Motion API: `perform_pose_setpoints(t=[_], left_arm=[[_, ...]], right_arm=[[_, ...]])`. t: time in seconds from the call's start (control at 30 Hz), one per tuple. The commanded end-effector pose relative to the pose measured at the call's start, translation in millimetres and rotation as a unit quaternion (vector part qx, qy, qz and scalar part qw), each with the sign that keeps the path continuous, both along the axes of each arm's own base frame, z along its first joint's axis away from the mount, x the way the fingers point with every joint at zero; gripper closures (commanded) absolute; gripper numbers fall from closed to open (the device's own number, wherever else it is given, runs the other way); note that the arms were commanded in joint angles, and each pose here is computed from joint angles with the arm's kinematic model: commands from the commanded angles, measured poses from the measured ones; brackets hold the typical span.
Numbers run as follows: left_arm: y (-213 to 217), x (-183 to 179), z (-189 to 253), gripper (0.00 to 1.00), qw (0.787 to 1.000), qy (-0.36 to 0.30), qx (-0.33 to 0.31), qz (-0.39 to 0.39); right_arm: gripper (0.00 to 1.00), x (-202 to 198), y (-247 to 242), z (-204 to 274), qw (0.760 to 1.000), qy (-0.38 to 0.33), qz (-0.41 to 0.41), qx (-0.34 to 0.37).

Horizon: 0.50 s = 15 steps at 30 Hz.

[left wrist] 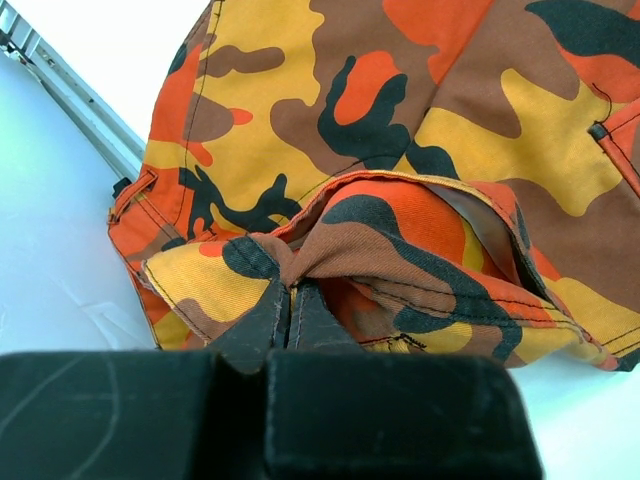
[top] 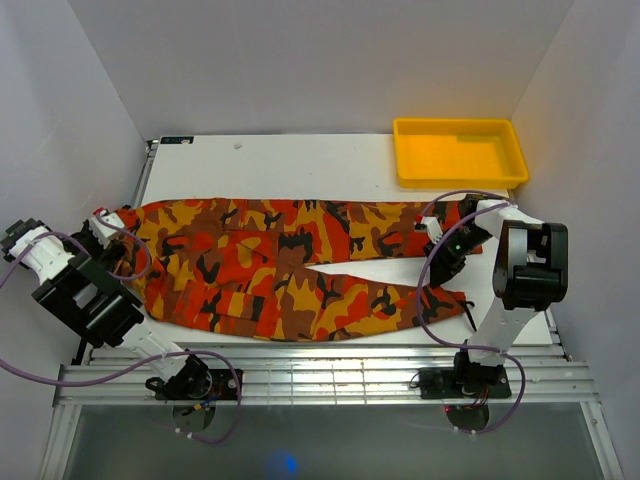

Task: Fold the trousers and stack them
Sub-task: Fold the trousers

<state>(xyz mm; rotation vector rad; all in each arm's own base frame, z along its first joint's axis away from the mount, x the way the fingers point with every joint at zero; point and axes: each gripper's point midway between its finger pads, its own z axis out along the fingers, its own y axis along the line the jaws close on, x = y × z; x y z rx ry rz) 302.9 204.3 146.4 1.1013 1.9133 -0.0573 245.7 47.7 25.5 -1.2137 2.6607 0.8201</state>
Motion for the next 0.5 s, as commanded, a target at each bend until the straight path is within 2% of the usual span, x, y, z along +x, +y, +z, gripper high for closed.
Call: perform_pose_setpoints(t=[0.0, 0.03, 0.2, 0.33, 0.47], left_arm=[[-3.3, 0.7, 16.5, 1.0, 0.999, -0.024, 0.02, -0.006], [-2.7, 0.6, 16.6, 1.0, 1.0, -0.022, 0.02, -0.004], [0.6, -2.0, 19.7, 1.0, 1.0, -0.011, 0.026, 0.009], [18.5, 0.6, 30.5, 1.0, 0.998, -0.004, 0.028, 0.049], [45.3, 3.6, 45.7, 1.0, 0.995, 0.0, 0.019, 0.096]], right_arm=[[0.69, -6.6, 2.8, 5.1, 1.0, 0.01, 0.006, 0.007], [0.92, -6.6, 3.0, 7.8, 1.0, 0.007, 0.007, 0.008], [0.92, -0.1, -6.0, 53.2, 0.998, -0.052, 0.007, 0.028], [0.92, 20.3, -34.9, 113.7, 0.988, -0.147, -0.009, 0.034], [0.92, 31.3, -91.4, 160.9, 0.965, -0.253, -0.063, 0.01]])
